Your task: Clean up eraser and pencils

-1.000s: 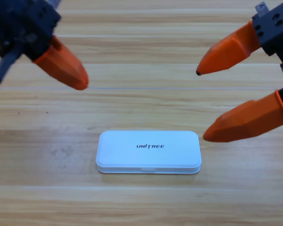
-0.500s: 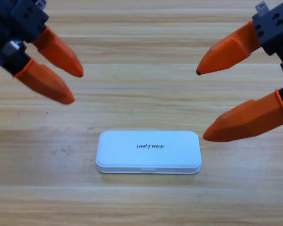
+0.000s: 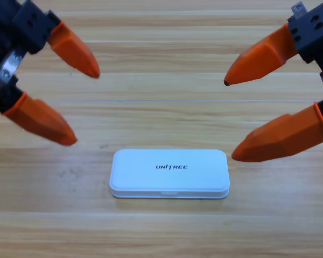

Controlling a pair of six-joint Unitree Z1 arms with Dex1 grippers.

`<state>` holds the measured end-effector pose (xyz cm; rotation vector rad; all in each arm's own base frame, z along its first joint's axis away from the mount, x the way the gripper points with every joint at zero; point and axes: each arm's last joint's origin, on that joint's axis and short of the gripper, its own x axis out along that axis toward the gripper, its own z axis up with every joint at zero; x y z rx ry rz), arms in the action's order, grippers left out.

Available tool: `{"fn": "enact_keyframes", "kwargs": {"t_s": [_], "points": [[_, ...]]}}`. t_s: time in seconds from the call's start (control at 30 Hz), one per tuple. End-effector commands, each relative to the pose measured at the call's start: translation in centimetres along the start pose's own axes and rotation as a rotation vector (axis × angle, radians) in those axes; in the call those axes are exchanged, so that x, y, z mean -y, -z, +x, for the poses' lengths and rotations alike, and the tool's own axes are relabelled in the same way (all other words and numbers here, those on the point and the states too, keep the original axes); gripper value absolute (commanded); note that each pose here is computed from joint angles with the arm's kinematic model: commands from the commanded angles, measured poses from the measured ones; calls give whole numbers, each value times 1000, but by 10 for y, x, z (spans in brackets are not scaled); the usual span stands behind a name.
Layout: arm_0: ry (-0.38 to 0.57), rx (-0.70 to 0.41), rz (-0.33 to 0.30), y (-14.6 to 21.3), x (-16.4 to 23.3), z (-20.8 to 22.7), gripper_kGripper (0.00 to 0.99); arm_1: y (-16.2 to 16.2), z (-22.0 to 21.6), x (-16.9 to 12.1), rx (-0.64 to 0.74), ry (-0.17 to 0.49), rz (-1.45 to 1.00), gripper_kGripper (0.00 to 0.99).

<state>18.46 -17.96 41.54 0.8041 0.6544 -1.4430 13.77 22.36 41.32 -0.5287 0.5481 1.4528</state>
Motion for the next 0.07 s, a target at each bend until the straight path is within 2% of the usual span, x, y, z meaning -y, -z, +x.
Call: {"fn": "enact_keyframes", "kwargs": {"t_s": [0.03, 0.07], "points": [[78, -30, -22, 4, 0, 23, 990, 9, 9, 11, -28, 15, 41, 990], [79, -34, -31, 5, 1, 23, 990, 9, 10, 11, -30, 14, 42, 990]]}}
